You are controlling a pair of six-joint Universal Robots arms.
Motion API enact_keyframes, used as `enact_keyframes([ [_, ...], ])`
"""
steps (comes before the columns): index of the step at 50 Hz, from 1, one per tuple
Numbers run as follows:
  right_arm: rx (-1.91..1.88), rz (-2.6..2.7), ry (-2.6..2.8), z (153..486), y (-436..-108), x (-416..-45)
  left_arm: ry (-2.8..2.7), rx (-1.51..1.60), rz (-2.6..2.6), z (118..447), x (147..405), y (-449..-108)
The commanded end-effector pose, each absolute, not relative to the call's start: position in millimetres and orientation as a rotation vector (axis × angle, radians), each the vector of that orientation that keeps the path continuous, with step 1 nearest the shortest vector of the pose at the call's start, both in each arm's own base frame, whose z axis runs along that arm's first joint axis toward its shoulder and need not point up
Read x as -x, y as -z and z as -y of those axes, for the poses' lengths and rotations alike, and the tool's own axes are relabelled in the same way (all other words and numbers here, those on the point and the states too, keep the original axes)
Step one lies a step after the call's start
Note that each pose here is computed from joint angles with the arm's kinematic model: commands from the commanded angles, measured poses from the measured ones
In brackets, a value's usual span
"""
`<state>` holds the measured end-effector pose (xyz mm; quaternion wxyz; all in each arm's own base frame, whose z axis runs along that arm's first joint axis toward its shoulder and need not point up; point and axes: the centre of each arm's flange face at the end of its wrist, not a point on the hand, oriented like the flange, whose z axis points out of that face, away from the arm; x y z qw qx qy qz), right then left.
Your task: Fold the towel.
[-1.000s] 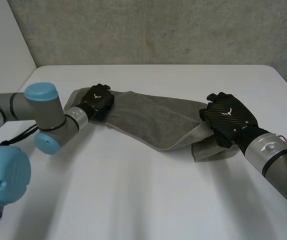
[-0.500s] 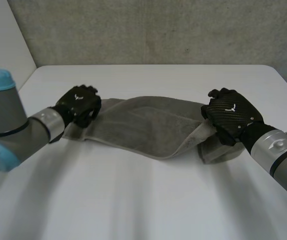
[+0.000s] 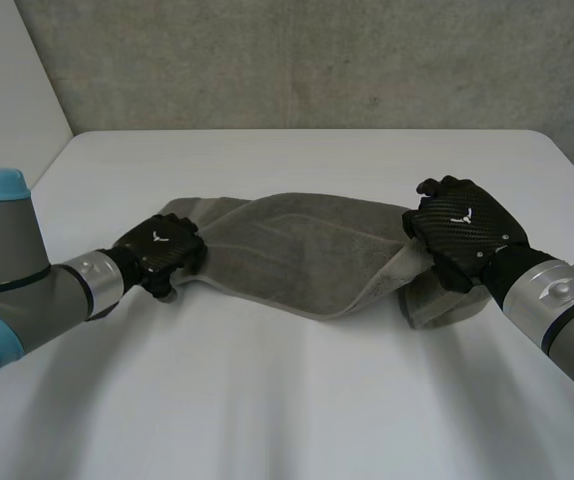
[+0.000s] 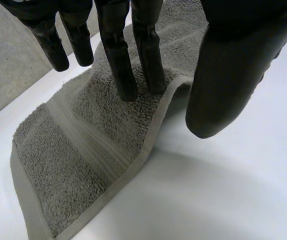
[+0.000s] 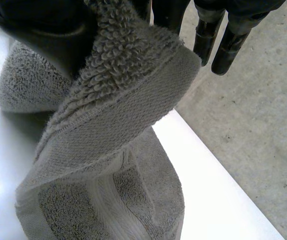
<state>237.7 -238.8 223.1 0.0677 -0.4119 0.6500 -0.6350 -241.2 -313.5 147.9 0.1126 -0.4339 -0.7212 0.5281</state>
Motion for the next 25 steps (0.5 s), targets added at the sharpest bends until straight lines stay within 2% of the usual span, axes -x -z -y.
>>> enact_keyframes([
  [1, 1.25, -1.958, 1.901, 237, -221, -239, -1.552, 1.162, 2.12, 303, 238, -145],
  [14, 1.253, -1.963, 1.894, 237, -219, -239, -1.731, 0.931, 2.026, 295, 228, -159],
  [25, 1.254, -1.966, 1.888, 236, -218, -239, -1.843, 0.817, 1.91, 300, 232, -157],
])
